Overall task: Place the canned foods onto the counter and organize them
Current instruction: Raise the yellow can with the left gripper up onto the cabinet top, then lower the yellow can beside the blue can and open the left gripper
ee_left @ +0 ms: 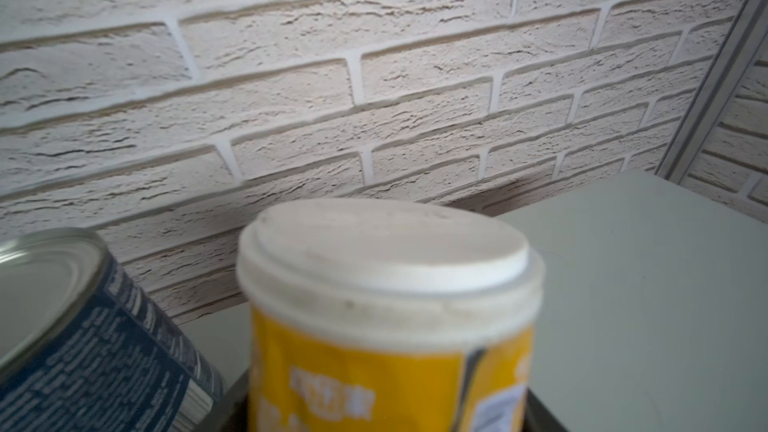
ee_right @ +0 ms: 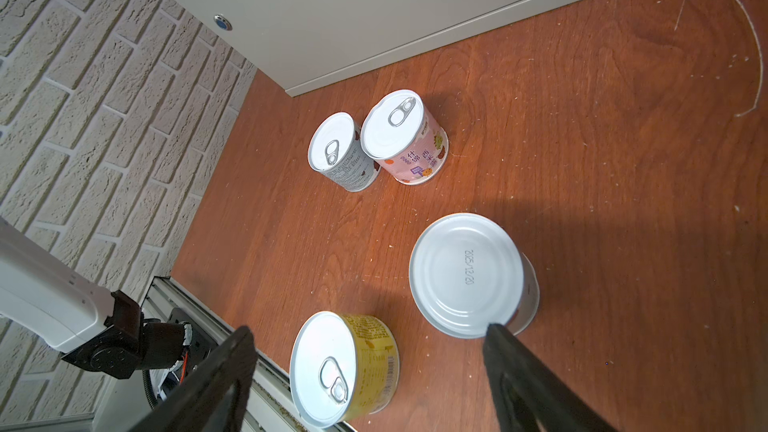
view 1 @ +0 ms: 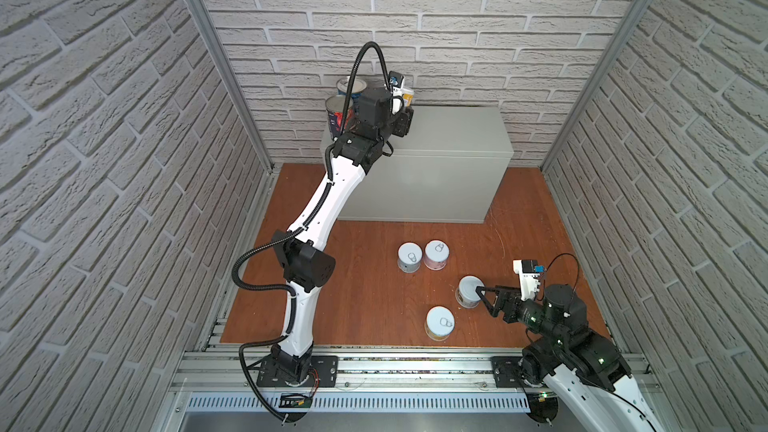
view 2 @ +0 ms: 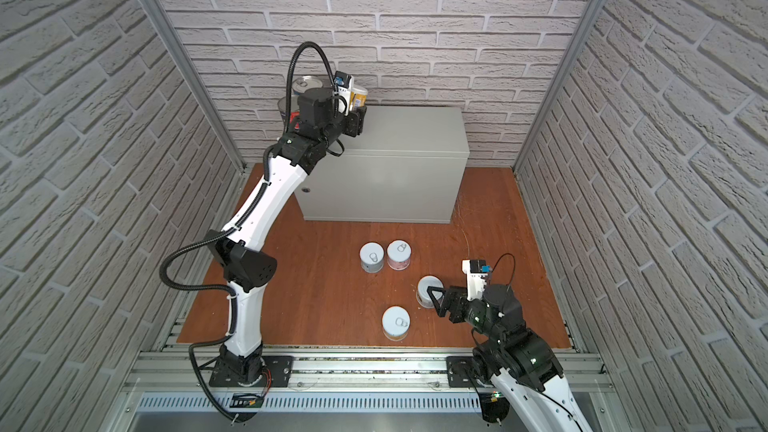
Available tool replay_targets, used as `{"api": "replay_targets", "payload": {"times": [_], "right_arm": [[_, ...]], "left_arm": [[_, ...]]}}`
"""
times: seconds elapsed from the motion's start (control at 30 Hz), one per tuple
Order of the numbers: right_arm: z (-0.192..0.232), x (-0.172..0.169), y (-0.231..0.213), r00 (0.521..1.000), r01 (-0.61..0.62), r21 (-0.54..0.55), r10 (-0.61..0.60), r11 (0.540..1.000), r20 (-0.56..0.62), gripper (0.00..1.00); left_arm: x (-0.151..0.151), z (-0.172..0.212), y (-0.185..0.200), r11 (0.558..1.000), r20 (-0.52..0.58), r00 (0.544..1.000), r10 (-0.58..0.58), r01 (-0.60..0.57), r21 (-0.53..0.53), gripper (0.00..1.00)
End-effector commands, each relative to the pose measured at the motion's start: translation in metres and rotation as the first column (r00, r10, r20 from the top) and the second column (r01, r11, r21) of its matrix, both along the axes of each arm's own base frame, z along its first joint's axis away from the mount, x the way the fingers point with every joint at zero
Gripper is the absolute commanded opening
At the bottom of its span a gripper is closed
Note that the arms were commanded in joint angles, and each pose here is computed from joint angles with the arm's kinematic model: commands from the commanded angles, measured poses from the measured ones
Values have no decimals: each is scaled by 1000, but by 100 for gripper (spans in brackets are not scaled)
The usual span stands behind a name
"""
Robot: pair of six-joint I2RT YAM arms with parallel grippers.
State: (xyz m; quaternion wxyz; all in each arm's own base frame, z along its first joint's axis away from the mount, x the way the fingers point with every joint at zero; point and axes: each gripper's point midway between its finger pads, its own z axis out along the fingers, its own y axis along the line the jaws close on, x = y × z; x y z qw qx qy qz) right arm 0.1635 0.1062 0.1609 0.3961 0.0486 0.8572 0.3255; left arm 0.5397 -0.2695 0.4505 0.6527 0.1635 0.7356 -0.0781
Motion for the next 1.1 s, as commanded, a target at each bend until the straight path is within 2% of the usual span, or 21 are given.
{"api": "replay_targets", "payload": {"times": [0.0,0.6,0.93,1.0,1.07], "right_arm": [[2,2,0,1000,10,12,-10,1000,12,87],[-2,3,1,1000,10,13,-10,1000,-2,87],[-3,3,0,1000,12,9,-12,1000,-7,88],[-3,4,1,1000,11,8,-11,1000,-6,88],[-3,4,2,1000,8,10,-8,1000,-10,88]], "left_arm": [[-6,51,8,997,140,990,6,4,-71,41],[23,15,9,998,106,993,52,-48,-41,41],[42,-8,27,992,44,994,98,-94,-86,42],[44,-14,26,992,38,995,96,-93,-83,43],[46,-19,24,993,27,996,88,-86,-82,51]]}}
